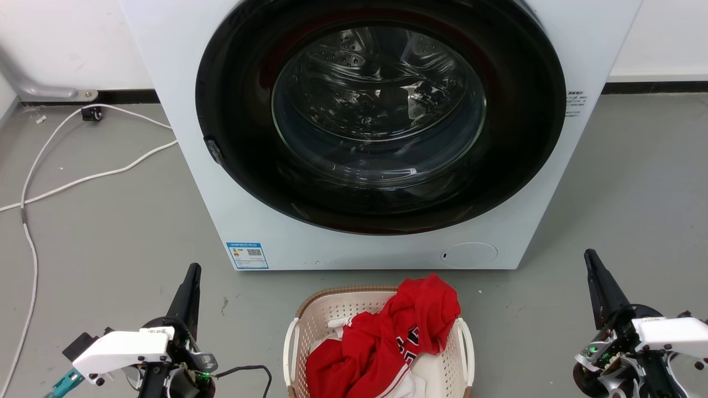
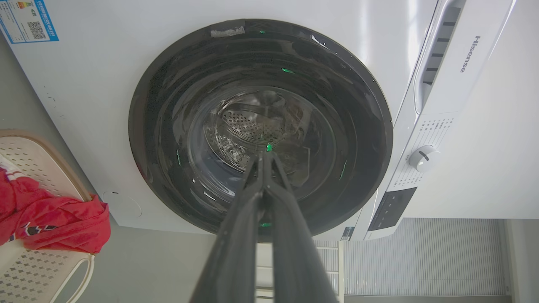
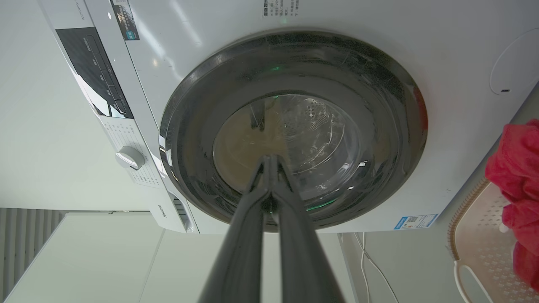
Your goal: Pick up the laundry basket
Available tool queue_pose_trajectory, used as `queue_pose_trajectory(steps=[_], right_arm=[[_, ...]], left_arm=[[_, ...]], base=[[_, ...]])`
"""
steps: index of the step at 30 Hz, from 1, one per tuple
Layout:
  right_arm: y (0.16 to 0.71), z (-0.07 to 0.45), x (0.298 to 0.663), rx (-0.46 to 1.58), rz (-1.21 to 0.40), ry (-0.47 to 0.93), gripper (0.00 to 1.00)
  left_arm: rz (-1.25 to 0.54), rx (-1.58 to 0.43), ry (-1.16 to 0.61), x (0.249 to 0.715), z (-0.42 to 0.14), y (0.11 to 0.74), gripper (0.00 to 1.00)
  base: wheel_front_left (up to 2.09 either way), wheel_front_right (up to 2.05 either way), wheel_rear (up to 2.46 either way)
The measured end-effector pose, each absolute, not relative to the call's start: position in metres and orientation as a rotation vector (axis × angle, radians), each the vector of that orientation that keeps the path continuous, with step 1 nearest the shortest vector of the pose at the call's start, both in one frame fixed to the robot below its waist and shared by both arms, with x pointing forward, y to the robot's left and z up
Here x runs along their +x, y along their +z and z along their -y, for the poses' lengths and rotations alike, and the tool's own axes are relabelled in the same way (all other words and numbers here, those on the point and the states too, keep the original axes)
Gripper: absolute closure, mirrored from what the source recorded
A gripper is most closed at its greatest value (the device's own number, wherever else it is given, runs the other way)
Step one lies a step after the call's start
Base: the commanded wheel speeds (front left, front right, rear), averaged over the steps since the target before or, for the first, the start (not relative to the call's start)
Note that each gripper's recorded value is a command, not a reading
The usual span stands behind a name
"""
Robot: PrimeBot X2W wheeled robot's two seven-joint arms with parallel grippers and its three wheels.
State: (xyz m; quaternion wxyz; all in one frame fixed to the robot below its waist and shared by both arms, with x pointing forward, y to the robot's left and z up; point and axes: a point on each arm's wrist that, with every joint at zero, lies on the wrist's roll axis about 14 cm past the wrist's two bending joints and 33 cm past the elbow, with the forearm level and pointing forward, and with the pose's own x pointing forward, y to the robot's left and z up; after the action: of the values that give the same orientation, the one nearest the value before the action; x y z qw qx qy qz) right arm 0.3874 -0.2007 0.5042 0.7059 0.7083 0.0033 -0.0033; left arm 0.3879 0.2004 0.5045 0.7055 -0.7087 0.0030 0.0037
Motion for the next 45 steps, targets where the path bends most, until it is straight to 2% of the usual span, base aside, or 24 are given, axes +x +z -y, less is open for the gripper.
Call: queue_pose_trajectory(steps=[30,31,37,45], right_arm=[[0.504,0.201,0.387,1.574,-0.007,-0.007,1.00],[0.503,0.201,0.387,1.575,-0.009,-0.009,0.00],[0.473,0.201,0.372,1.582,-0.076,-0.087,0.00],[0.474,0.199,0.371,1.551,-0.062,-0.094,0.00]], left_arm=[[-0.007,-1.575,0.007,0.388,-0.200,0.504,1.00],[-0.009,-1.575,0.009,0.388,-0.200,0.504,0.00],[-0.080,-1.584,0.086,0.373,-0.199,0.472,0.00],[-0.053,-1.558,0.093,0.372,-0.199,0.477,0.00]], base=[[0.00,0.00,0.00],[0.00,0.00,0.00],[0.00,0.00,0.00],[0.00,0.00,0.00]])
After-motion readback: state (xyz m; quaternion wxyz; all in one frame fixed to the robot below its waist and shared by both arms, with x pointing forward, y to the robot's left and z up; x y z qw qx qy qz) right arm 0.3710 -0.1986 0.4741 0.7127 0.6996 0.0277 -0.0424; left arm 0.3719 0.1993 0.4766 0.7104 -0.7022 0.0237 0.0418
